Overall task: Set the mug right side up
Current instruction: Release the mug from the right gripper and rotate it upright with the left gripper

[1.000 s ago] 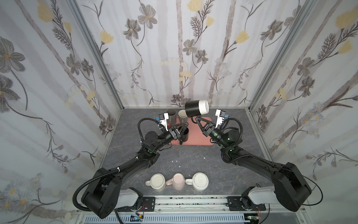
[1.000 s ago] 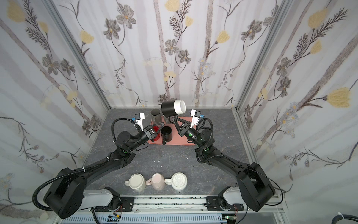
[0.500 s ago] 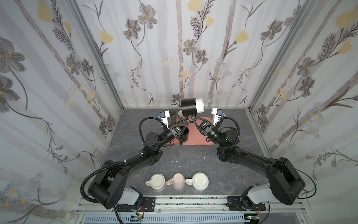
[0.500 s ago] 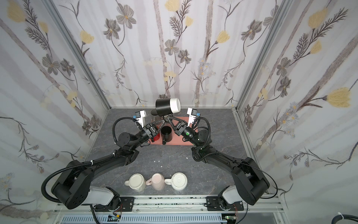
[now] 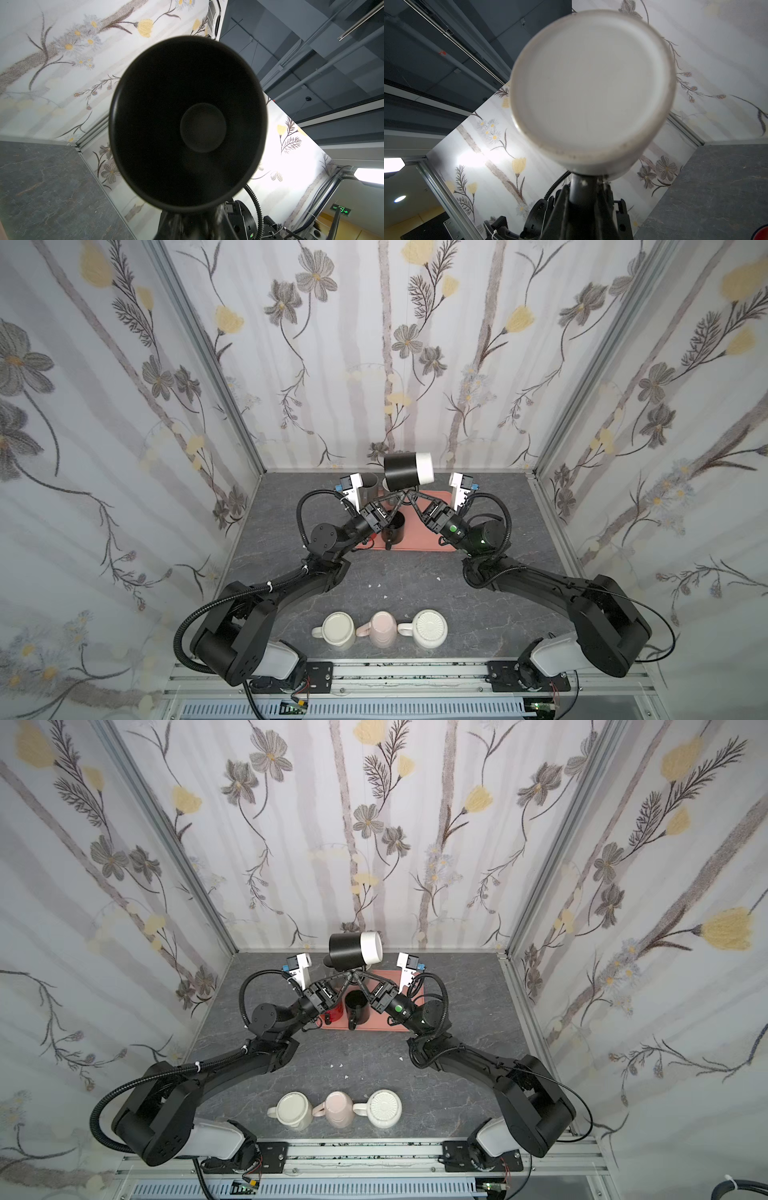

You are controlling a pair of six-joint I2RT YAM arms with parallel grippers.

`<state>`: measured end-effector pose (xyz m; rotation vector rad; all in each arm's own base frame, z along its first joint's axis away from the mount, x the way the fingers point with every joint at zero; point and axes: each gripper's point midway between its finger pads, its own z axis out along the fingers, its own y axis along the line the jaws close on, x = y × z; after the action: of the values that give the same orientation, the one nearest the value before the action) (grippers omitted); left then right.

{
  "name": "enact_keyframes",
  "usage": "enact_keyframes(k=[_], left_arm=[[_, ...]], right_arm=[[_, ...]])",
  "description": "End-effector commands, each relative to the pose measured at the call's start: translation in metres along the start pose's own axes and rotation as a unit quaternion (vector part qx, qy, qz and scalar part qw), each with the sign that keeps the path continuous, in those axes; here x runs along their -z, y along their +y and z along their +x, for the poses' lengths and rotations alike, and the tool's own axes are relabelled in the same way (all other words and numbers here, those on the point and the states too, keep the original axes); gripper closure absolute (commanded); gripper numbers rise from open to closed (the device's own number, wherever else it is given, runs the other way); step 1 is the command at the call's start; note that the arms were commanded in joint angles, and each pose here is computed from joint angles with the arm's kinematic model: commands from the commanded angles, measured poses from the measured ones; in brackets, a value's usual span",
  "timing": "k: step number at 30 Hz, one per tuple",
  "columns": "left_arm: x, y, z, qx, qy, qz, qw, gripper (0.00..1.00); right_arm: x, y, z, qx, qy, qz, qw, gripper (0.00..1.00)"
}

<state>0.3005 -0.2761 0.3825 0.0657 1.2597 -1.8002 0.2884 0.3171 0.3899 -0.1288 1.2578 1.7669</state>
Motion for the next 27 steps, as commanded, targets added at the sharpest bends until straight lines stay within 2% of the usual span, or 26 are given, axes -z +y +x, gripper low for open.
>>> enact_keyframes(k=[1, 3, 7, 9, 14, 17, 22, 27], left_arm=[[-0.003, -0.011, -0.006, -0.015, -0.008, 0.014, 1.0, 0.91], [-0.004, -0.009, -0.006, -0.014, -0.006, 0.006, 1.0, 0.99], [-0.006, 0.0, -0.005, -0.014, 0.001, -0.02, 1.0, 1.0], [-0.006, 0.003, -0.005, -0.02, 0.004, -0.032, 0.999, 1.0], [-0.004, 0.016, -0.005, -0.034, 0.008, -0.082, 0.996, 1.0], [-0.004, 0.022, -0.006, -0.044, 0.012, -0.109, 0.993, 1.0], [-0.012, 0.036, -0.002, -0.073, 0.036, -0.168, 0.982, 1.0], [-0.027, 0.071, 0.006, -0.117, 0.085, -0.279, 0.949, 1.0]], right_arm=[[-0.002, 0.023, -0.01, 0.013, -0.021, -0.045, 0.999, 1.0], [-0.002, 0.022, -0.009, 0.012, -0.019, -0.041, 0.999, 1.0], [0.001, 0.02, -0.01, 0.02, -0.019, -0.03, 0.999, 1.0], [0.003, 0.02, -0.011, 0.029, -0.019, -0.021, 0.999, 0.89], [0.018, 0.006, -0.013, 0.049, -0.021, 0.027, 0.998, 0.46], [0.031, -0.004, -0.013, 0.057, -0.022, 0.06, 0.996, 0.34], [0.058, -0.019, -0.015, 0.076, -0.028, 0.12, 0.99, 0.31], [0.094, -0.039, -0.026, 0.115, -0.045, 0.225, 0.967, 0.31]])
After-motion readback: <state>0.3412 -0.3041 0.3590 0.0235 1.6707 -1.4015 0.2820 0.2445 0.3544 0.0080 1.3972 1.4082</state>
